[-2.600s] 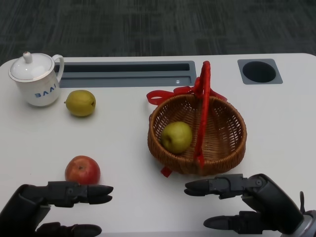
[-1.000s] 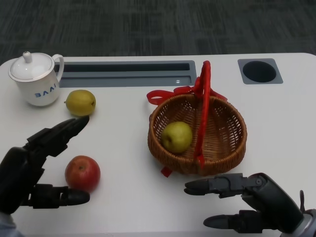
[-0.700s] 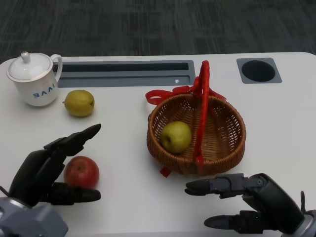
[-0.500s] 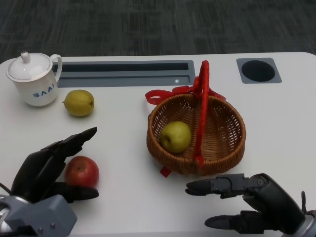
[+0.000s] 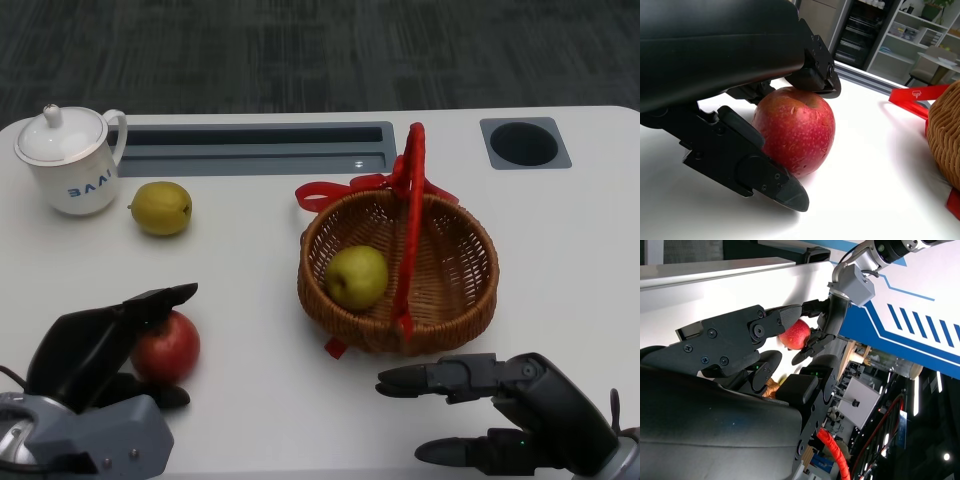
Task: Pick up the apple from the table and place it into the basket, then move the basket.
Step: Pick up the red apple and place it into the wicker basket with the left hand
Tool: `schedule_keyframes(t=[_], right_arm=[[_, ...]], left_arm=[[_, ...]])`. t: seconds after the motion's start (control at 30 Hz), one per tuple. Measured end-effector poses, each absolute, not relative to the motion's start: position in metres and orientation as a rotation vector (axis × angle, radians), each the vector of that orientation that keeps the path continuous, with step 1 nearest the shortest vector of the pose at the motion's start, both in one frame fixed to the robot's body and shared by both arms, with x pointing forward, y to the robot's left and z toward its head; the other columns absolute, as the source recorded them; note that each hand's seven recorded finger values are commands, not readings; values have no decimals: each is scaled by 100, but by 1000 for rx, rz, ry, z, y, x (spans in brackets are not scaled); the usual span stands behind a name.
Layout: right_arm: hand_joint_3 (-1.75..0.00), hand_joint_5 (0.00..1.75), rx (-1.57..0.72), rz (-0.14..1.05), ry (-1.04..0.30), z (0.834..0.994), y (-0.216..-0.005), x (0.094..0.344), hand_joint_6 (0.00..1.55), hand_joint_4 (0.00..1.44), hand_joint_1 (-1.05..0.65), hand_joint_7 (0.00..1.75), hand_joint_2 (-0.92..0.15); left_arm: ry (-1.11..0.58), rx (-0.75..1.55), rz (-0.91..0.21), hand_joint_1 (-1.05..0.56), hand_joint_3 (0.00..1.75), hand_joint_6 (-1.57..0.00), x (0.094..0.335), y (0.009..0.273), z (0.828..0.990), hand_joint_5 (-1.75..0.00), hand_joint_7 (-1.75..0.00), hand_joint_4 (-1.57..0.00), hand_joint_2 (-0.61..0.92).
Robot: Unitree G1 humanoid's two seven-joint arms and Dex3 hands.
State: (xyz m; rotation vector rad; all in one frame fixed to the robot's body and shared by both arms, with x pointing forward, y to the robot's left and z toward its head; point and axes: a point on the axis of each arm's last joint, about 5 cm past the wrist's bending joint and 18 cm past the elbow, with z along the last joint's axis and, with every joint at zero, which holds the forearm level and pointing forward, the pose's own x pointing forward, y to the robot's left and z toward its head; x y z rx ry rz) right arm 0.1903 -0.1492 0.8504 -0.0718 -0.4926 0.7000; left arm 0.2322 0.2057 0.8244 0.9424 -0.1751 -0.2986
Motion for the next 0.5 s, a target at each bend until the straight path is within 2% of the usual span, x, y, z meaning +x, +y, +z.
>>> schedule_keyframes(t=[0.13, 0.2, 0.3, 0.5], right_arm=[[0, 0, -72, 702, -499, 851, -149, 190, 78, 83, -31, 0, -89], [0, 0, -72, 704, -504, 852, -148, 190, 78, 84, -30, 0, -89], [0, 0, -72, 704, -507, 852, -148, 189, 78, 84, -30, 0, -89], [0, 0, -73, 705, -509, 853, -148, 189, 79, 84, -31, 0, -90]], left_arm=[[-166, 920, -285, -24, 2, -92, 233, 206, 825, -15, -9, -105, 75], [-154, 884, -271, -13, 2, -102, 234, 207, 827, -13, -8, -114, 80], [-148, 834, -260, -6, 1, -106, 233, 209, 828, -9, -5, -116, 83], [-225, 772, -264, -5, 0, -109, 227, 207, 829, -8, -4, -119, 82]])
